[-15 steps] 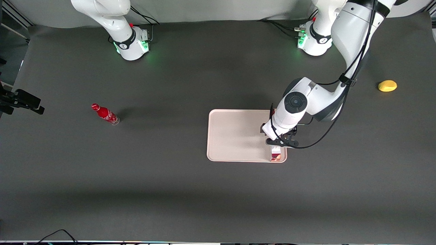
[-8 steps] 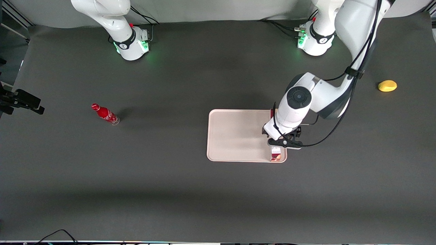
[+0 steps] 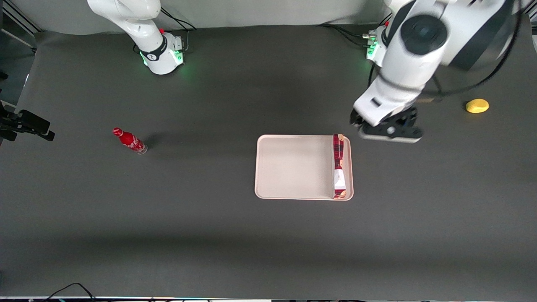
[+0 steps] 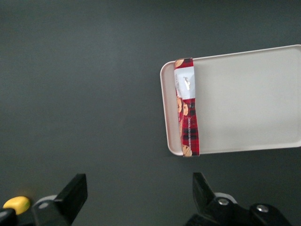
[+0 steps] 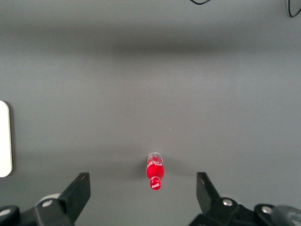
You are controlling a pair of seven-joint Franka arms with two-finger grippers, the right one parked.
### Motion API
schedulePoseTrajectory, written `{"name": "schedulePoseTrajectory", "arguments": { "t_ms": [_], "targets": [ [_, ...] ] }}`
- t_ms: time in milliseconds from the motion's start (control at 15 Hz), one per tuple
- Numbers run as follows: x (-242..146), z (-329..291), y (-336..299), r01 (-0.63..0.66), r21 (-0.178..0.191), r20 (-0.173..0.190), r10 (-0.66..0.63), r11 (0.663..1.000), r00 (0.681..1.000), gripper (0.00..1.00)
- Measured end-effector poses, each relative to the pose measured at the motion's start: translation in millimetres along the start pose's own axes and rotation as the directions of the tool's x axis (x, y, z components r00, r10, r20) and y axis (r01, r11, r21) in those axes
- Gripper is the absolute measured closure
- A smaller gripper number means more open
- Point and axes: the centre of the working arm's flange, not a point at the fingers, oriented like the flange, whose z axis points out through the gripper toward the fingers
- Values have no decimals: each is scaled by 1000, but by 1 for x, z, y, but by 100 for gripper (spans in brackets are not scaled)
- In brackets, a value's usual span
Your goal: Place red cookie box on tray
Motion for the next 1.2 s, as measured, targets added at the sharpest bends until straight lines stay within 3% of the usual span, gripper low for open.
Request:
{"name": "schedulePoseTrajectory", "arguments": {
  "t_ms": [267, 533, 667, 933, 1200],
  "targets": [
    [-4, -71, -79, 88, -3, -11, -88, 996, 996, 0],
    [0, -74, -154, 124, -51, -24, -125, 991, 992, 0],
    [-1, -58, -178, 130, -64, -58, -134, 989, 989, 0],
    [-21, -32, -187, 152, -101, -51, -158, 983, 986, 0],
    [-24, -34, -191, 151, -106, -65, -158, 983, 985, 0]
  ]
}}
